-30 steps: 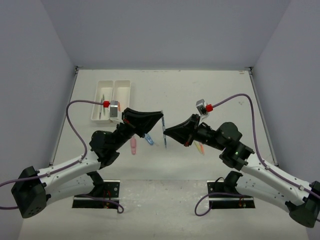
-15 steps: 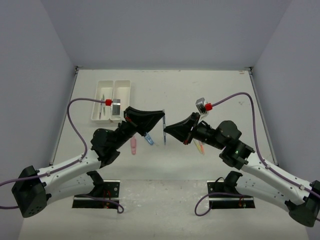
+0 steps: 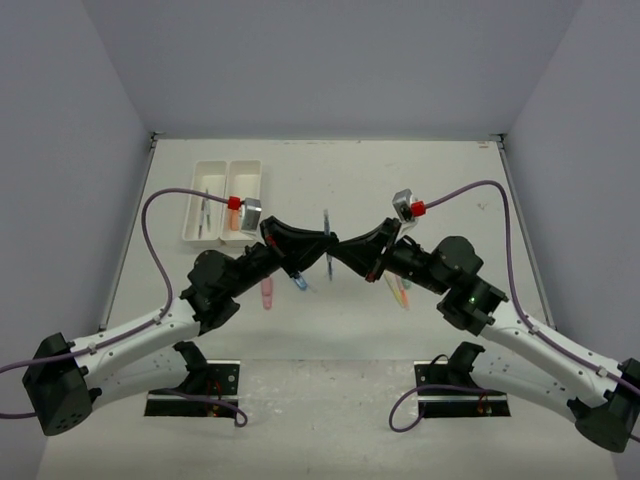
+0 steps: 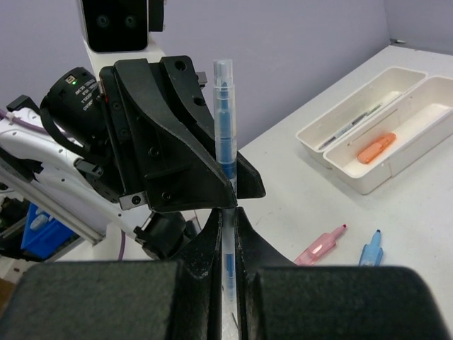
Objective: Sort the stationery into containers
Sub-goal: Close the pen cap on the pen.
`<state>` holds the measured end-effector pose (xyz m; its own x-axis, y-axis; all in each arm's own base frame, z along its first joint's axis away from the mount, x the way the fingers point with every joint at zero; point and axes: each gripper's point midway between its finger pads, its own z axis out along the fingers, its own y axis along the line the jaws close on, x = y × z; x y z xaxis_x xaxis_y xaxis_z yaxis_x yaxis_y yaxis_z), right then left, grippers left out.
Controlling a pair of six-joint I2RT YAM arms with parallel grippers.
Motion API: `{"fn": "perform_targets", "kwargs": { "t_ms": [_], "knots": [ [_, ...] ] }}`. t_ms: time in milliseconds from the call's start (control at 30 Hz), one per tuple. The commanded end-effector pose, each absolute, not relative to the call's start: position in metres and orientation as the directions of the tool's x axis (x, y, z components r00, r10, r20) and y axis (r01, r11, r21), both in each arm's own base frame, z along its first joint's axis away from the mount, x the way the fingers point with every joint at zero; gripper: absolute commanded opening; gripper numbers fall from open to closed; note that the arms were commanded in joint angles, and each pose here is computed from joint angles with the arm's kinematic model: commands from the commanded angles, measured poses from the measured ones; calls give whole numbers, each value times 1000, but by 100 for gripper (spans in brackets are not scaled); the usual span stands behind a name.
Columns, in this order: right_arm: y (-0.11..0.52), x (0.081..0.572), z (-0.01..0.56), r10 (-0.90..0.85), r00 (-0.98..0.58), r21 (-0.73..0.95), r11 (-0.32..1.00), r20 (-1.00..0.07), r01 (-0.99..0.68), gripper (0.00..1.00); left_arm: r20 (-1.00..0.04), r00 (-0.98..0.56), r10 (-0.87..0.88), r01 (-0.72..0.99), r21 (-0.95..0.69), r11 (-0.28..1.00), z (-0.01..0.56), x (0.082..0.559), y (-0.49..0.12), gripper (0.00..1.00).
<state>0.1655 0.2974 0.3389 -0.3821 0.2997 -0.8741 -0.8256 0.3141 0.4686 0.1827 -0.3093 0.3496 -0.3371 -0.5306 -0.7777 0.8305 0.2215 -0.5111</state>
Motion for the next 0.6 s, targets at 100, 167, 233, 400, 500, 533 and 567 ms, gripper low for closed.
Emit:
{"fn": "perform_targets", "kwargs": {
  "t_ms": [100,167,233,400,500,533,567],
  "knots": [
    [311,149,355,276,-345,403,196,-897,-894,24,-804,-277,-527,876,-437,205,375,172,-304,0],
    [318,142,346,236,-365,404,145,-901,-903,30,-803,-272,-531,885,-425,189,381,168,-303,0],
    [323,140,342,223,-385,417,120,-896,-901,32,-800,-269,-537,891,-419,177,387,166,-302,0],
    [328,144,340,226,-396,429,122,-890,-895,6,-799,-275,-535,895,-416,163,392,165,-305,0],
    [325,146,344,238,-382,420,139,-893,-897,0,-806,-278,-522,887,-424,183,389,168,-306,14],
    [325,147,343,236,-379,418,147,-895,-896,0,-808,-276,-520,883,-427,195,389,170,-306,36],
    [323,147,342,232,-375,415,159,-897,-896,0,-816,-263,-516,876,-425,227,388,174,-305,62]
  ]
}}
